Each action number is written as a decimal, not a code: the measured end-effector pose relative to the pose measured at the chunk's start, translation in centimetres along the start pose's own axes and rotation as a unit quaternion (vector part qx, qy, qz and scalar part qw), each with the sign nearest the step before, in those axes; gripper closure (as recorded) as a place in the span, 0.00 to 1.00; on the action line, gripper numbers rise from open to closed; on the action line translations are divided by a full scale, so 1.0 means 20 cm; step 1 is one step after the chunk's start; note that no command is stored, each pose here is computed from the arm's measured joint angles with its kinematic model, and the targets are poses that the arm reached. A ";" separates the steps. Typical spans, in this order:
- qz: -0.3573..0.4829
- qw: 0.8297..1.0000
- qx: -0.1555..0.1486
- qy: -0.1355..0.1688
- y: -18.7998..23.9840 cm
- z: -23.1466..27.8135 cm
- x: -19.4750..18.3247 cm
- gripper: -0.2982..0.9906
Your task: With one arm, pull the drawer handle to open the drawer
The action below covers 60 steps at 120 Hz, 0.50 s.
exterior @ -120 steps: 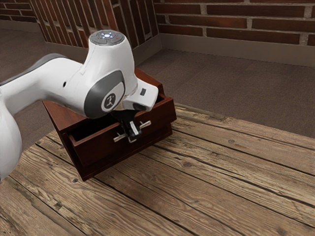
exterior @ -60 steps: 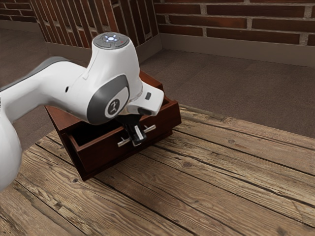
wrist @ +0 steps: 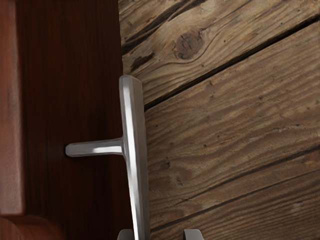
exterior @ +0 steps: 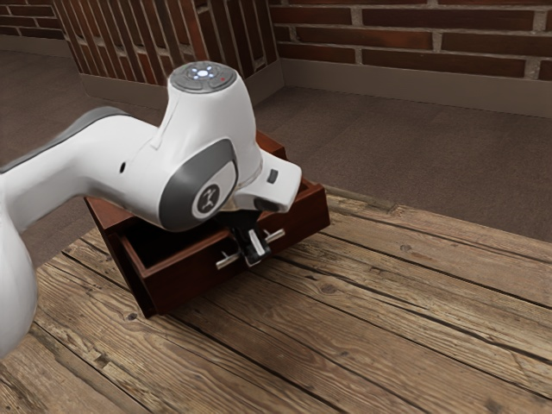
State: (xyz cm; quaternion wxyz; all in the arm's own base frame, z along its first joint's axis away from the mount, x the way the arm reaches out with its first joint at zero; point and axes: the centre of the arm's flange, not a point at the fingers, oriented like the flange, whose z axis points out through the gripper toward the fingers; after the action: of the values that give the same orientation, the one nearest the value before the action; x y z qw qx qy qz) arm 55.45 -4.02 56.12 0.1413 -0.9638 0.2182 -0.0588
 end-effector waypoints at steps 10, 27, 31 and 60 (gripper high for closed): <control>0.000 1.000 -0.001 0.001 0.01 0.00 0.00 0.74; 0.002 1.000 0.005 0.007 0.04 -0.05 0.00 0.75; 0.002 1.000 0.008 0.010 0.06 -0.08 0.00 0.75; -0.025 0.998 0.025 0.049 -0.04 -0.67 -0.16 0.54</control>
State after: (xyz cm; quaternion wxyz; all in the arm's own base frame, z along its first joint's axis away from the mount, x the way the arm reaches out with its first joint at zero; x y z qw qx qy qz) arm 50.59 -5.19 68.95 0.1530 -0.9611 0.1991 -0.1154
